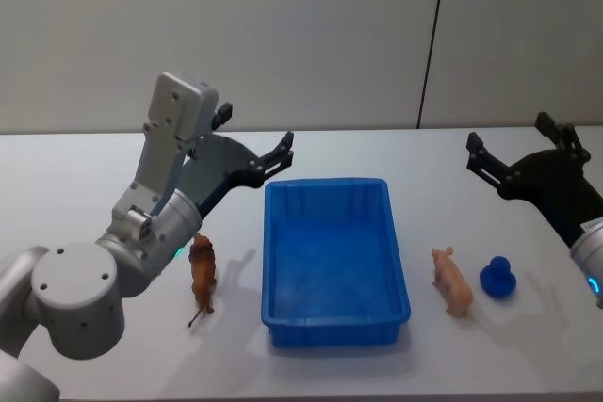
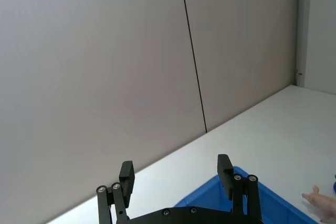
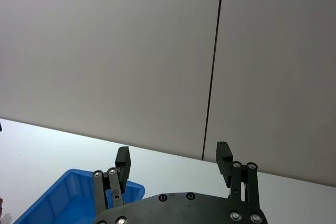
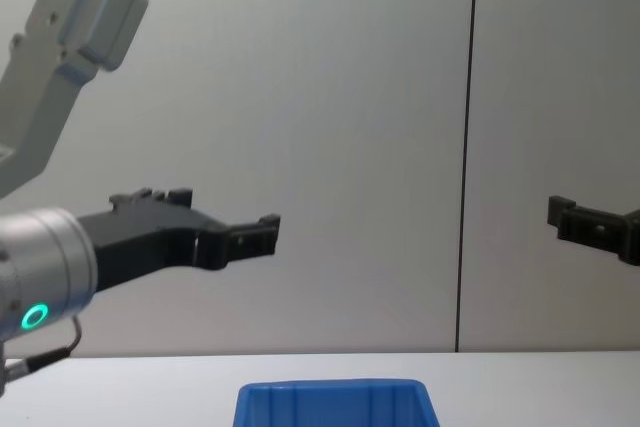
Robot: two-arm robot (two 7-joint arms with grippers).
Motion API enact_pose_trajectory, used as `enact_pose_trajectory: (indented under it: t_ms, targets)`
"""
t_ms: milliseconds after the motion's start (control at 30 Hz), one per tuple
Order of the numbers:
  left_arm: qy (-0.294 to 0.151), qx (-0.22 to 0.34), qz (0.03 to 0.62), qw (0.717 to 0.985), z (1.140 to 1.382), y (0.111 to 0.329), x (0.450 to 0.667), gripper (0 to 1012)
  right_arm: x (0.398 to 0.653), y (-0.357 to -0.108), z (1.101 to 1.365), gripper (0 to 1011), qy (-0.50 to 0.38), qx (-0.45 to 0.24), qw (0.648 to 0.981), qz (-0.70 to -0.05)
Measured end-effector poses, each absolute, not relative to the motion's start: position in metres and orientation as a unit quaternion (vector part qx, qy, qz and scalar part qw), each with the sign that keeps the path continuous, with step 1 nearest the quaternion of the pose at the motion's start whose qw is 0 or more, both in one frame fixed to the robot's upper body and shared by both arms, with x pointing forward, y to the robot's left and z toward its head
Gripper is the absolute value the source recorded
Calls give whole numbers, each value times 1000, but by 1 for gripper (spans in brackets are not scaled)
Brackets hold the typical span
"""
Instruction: Pick up the two dolls from the table and place them into the box.
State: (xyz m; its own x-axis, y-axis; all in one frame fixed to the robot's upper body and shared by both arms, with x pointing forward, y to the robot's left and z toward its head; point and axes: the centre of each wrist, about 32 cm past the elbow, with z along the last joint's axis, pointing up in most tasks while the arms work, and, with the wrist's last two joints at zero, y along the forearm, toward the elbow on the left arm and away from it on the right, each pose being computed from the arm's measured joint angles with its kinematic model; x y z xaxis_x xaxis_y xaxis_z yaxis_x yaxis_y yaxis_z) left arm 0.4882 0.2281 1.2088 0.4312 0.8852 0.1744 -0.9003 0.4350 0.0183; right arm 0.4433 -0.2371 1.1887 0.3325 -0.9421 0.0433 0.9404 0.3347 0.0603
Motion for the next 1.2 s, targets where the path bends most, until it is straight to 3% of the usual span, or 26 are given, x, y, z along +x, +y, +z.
enact_pose_trajectory:
  t_ms: [467,1200]
  targets:
    - [2,79,544,836,1195,241,482,1001,443,-237,1189,1001,-35,12,816,-577]
    - [108,149,593,784,1184,247,481,1001,443,-237,1189,1001,-35,12,816,-577]
